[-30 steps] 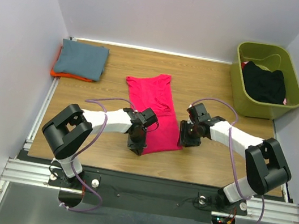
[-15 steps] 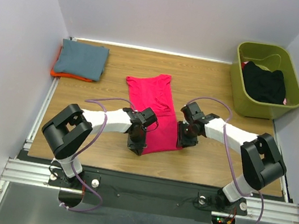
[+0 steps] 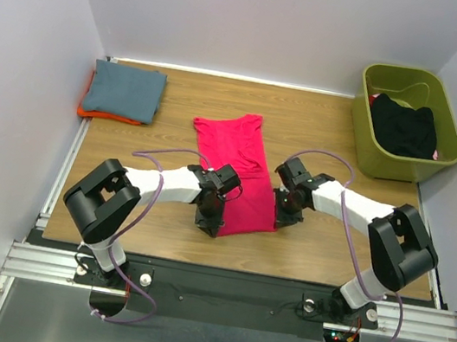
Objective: Fold and stack the t-shirts
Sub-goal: Fold the tshirt
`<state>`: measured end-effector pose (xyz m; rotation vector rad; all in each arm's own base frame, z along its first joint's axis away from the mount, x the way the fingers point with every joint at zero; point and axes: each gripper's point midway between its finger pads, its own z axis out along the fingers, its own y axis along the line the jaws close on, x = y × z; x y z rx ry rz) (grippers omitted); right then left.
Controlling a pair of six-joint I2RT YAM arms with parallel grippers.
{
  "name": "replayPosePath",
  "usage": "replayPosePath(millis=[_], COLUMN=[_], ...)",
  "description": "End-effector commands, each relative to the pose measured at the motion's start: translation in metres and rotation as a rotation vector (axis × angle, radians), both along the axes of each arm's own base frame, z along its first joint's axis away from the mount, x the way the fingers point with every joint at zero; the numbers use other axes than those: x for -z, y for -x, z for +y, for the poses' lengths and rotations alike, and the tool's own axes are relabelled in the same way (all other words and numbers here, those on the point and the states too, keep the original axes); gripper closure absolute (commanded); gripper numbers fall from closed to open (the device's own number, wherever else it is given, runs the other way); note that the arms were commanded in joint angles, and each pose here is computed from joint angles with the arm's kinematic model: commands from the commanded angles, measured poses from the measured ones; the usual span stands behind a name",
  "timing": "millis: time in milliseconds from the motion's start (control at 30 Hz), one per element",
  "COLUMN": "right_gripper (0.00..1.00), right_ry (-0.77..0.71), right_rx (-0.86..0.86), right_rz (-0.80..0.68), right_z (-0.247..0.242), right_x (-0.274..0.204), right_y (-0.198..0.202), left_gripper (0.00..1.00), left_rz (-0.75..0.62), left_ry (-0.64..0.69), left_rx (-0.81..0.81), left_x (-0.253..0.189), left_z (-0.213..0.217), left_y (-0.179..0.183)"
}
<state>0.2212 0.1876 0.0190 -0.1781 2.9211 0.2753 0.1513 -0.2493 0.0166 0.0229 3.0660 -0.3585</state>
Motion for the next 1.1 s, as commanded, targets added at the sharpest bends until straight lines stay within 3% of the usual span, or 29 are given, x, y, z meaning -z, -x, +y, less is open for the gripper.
replayPosePath(millis=[0, 333, 433, 567, 800, 1067], right_gripper=[0.99, 0.99, 0.99, 0.99, 0.99, 0.99], right_ry=[0.161, 0.021, 0.013, 0.071, 0.186, 0.225], right_rx=[-0.014, 0.011, 0.026, 0.036, 0.016, -0.017], right_rz=[0.083, 0.162, 0.138, 0.054, -0.168, -0.291], right_z=[-0.041, -0.049, -0.055, -0.064, -0.062, -0.041], right_x=[-0.004, -0.047, -0.067, -0.098, -0.162, -0.196], right_y=[0.039, 0.099, 0.105, 0.089, 0.016, -0.049], left_gripper=[1.0, 1.0, 1.0, 1.0, 1.0, 1.0], left_rz=[-0.055, 0.013, 0.013, -0.085, -0.248, -0.348], left_ry=[0.007, 0.143, 0.175, 0.223, 0.255, 0.249], left_rx=[0.078, 0.3, 0.283, 0.212, 0.067, 0.074], left_x=[-0.012, -0.043, -0.057, -0.085, -0.122, -0.145], left_z=[0.004, -0.012, -0.014, -0.02, -0.015, -0.02], left_y=[0.003, 0.096, 0.107, 0.089, 0.008, -0.049])
